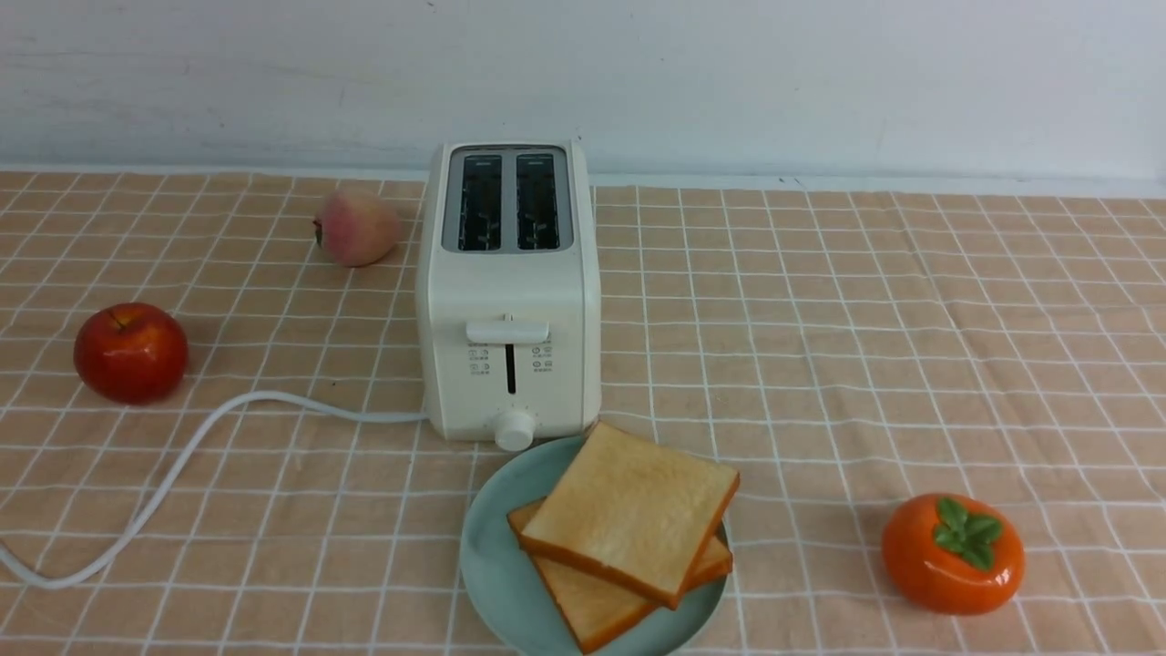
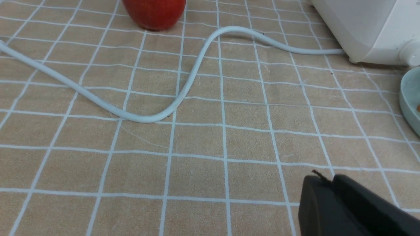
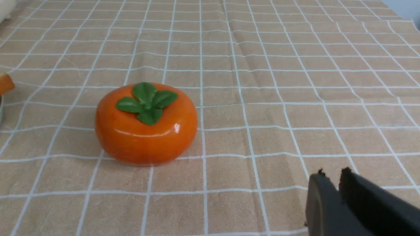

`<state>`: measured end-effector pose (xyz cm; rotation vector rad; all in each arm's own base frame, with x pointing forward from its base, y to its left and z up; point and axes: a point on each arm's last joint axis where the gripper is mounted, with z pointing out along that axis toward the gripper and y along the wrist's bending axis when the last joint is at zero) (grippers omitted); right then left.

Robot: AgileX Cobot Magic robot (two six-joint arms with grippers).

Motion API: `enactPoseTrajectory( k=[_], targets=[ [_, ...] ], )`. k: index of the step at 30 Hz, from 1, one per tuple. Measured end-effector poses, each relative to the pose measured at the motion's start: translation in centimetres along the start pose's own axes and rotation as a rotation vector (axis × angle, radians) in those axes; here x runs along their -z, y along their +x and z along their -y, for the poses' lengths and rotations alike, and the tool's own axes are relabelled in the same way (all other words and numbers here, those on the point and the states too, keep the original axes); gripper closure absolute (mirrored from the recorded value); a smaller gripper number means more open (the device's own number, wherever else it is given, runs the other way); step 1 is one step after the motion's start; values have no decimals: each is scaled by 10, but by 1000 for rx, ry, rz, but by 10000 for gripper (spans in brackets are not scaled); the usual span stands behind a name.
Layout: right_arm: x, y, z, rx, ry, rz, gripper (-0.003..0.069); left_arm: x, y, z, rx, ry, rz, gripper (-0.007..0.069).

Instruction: Take toasted bread from bread machine on light coffee tablecloth place on plate.

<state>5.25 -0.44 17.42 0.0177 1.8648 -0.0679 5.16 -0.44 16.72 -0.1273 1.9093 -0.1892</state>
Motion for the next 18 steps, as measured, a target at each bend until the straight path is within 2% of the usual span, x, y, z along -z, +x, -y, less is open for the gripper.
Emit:
enactPoseTrajectory(
  k=[18],
  targets=[
    [0, 0, 1, -15, 21, -4, 554, 0, 0, 0, 0, 0, 1, 574]
  ],
)
